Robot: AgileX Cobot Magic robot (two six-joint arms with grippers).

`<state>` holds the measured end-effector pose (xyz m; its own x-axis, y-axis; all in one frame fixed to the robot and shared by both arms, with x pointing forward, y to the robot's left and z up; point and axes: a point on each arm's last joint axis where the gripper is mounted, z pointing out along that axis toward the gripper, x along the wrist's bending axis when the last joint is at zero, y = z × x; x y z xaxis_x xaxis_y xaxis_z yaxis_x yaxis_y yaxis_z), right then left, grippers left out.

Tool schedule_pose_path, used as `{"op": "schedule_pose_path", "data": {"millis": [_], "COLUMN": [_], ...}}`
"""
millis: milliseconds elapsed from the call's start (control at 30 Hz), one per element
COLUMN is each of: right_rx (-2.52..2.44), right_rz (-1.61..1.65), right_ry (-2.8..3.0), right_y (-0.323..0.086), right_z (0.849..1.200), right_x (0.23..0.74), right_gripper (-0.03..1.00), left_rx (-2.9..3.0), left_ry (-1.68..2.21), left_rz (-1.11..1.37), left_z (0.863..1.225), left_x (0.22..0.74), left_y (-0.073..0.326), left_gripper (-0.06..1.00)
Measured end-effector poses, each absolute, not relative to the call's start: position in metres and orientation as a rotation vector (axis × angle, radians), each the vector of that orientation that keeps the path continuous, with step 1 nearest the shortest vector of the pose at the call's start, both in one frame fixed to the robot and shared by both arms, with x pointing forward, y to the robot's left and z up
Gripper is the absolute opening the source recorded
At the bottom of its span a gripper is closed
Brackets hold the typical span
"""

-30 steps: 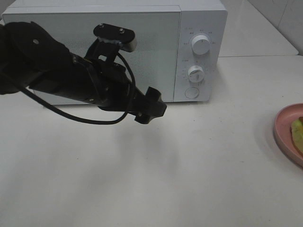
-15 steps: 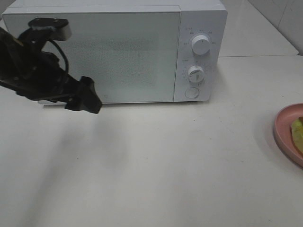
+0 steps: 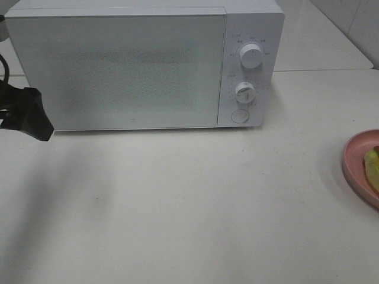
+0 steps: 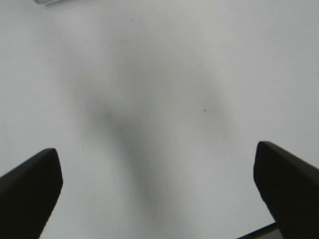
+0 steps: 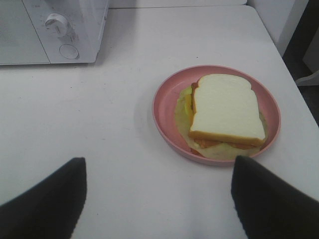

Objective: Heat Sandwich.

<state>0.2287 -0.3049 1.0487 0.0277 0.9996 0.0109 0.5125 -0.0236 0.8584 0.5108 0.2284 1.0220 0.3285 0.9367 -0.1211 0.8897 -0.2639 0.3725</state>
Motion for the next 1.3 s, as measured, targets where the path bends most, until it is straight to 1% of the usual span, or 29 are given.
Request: {"op": "schedule_pose_path", "data": {"millis": [100,200,400,667,933,1033,1067,1167,1300], "right_rx": [1.620,1.620,1.620,1.620,1.620,1.620,1.620,1.620,1.620], "right_rz": [0.900,0.900,0.900,0.900,0.900,0.900,0.900,0.900,0.900], "right_ry": [1.565,1.565,1.565,1.565,1.565,1.565,1.565,1.565,1.565], "right_y": [-0.305,-0.305,-0.305,-0.305,-0.305,-0.305,-0.305,-0.305,-0.305], "right_z": [1.049,1.049,1.049,1.049,1.049,1.049,1.049,1.049,1.049], "right_x": [0.229,0.229,0.229,0.229,0.229,0.229,0.229,0.229,0.229], "right_gripper": [0.77,0.77,0.77,0.77,0.77,0.77,0.77,0.77,0.77], "left_rx": [2.235,2.249,2.276,2.232,2.062,2.019,1.989,1.977,1.941], "left_ry": [1.667,1.802,1.913,1.974,2.090,2.098,2.104,2.101,2.036], "left_rz": [0.165,0.209,0.286,0.234,0.103,0.110,0.138,0.164,0.293], "left_z": [1.024,1.027,1.030,1.030,1.032,1.034,1.037,1.039,1.053], "left_x": [0.506,0.498,0.493,0.490,0.486,0.478,0.468,0.456,0.413], "left_y": [0.231,0.241,0.252,0.256,0.298,0.304,0.309,0.311,0.308], "left_gripper": [0.99,0.99,0.99,0.99,0.99,0.99,0.99,0.99,0.99]}}
